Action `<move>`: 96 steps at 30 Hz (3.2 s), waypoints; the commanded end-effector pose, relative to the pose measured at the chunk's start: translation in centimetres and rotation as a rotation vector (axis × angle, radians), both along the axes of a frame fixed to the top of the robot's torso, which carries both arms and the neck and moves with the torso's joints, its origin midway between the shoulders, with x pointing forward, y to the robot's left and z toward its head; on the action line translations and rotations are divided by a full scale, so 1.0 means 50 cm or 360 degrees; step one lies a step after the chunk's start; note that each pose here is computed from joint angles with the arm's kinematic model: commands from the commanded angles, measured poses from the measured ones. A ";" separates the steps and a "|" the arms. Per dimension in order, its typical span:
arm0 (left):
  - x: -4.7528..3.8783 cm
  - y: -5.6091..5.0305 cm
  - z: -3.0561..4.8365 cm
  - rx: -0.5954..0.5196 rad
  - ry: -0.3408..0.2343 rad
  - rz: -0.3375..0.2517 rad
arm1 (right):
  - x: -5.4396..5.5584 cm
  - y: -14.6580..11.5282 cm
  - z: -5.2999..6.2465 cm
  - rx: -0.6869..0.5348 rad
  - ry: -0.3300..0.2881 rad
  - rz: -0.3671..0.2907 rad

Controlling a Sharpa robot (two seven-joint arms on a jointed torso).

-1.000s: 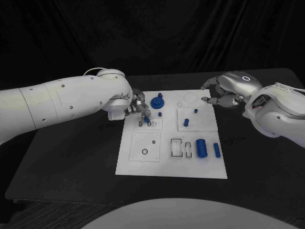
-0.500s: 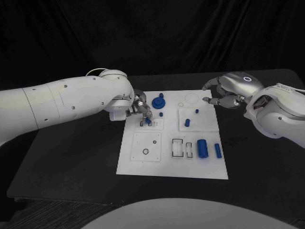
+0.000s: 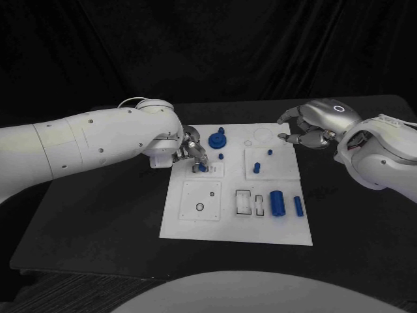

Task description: Assemble the parts on the task board

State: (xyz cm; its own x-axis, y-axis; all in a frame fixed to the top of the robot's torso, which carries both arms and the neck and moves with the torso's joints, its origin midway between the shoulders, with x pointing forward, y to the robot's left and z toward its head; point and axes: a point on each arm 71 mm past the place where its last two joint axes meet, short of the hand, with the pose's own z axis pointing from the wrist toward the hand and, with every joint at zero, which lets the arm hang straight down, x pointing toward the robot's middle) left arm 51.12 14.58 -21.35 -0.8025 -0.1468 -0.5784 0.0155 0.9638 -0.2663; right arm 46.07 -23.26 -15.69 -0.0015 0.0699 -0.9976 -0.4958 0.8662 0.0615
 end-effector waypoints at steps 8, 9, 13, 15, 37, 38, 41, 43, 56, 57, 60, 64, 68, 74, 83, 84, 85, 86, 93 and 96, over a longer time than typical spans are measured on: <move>-0.003 -0.005 -0.006 -0.0039 -0.0012 0.0013 | 0.000 -0.002 -0.004 -0.0011 0.0007 -0.0027; -0.003 -0.006 -0.007 -0.0040 -0.0012 0.0013 | 0.000 -0.003 -0.005 -0.0012 0.0008 -0.0027; -0.004 -0.006 -0.008 -0.0044 -0.0014 0.0016 | 0.000 -0.003 -0.005 -0.0012 0.0010 -0.0028; -0.004 -0.006 -0.008 -0.0047 -0.0017 0.0018 | 0.000 -0.003 -0.006 -0.0013 0.0011 -0.0029; -0.007 -0.006 -0.010 -0.0046 -0.0005 0.0006 | -0.001 -0.005 -0.012 -0.0023 0.0028 -0.0037; -0.007 -0.007 -0.010 -0.0048 -0.0007 0.0007 | -0.001 -0.005 -0.012 -0.0023 0.0028 -0.0038; -0.007 -0.008 -0.010 -0.0053 -0.0014 0.0011 | -0.001 -0.006 -0.012 -0.0022 0.0028 -0.0038; -0.006 -0.008 -0.010 -0.0056 -0.0016 0.0013 | -0.001 -0.006 -0.012 -0.0022 0.0028 -0.0039; -0.006 -0.011 -0.010 -0.0066 -0.0023 0.0009 | -0.001 -0.006 -0.013 -0.0021 0.0028 -0.0040; -0.006 -0.012 -0.010 -0.0067 -0.0023 0.0009 | -0.001 -0.006 -0.013 -0.0021 0.0028 -0.0040; -0.006 -0.013 -0.010 -0.0069 -0.0025 0.0007 | -0.001 -0.006 -0.013 -0.0022 0.0028 -0.0040; -0.006 -0.014 -0.010 -0.0071 -0.0024 0.0005 | -0.001 -0.006 -0.013 -0.0023 0.0030 -0.0040; -0.005 -0.014 -0.010 -0.0071 -0.0023 0.0003 | -0.001 -0.006 -0.013 -0.0024 0.0032 -0.0042; -0.006 -0.016 -0.011 -0.0070 -0.0016 -0.0005 | -0.001 -0.006 -0.014 -0.0027 0.0035 -0.0043; -0.006 -0.015 -0.013 -0.0062 -0.0004 -0.0011 | -0.001 -0.006 -0.014 -0.0029 0.0037 -0.0044; -0.007 -0.015 -0.014 -0.0060 -0.0002 -0.0012 | -0.001 -0.006 -0.014 -0.0029 0.0038 -0.0044; -0.007 -0.015 -0.014 -0.0058 0.0001 -0.0013 | -0.001 -0.006 -0.014 -0.0029 0.0038 -0.0044; -0.007 -0.015 -0.014 -0.0055 0.0004 -0.0015 | -0.001 -0.006 -0.014 -0.0029 0.0038 -0.0045; -0.010 -0.012 -0.018 -0.0039 0.0029 -0.0028 | -0.001 -0.006 -0.015 -0.0031 0.0040 -0.0045; -0.011 -0.012 -0.019 -0.0032 0.0041 -0.0036 | -0.001 -0.006 -0.015 -0.0031 0.0041 -0.0044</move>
State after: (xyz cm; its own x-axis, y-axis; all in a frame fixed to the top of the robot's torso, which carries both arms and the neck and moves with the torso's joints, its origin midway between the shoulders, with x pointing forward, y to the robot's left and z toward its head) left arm 50.81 14.22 -22.20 -0.8038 -0.1582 -0.5734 0.0137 0.9588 -0.2838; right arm 46.02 -23.48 -16.32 -0.0234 0.0582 -0.9980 -0.4836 0.8731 0.0623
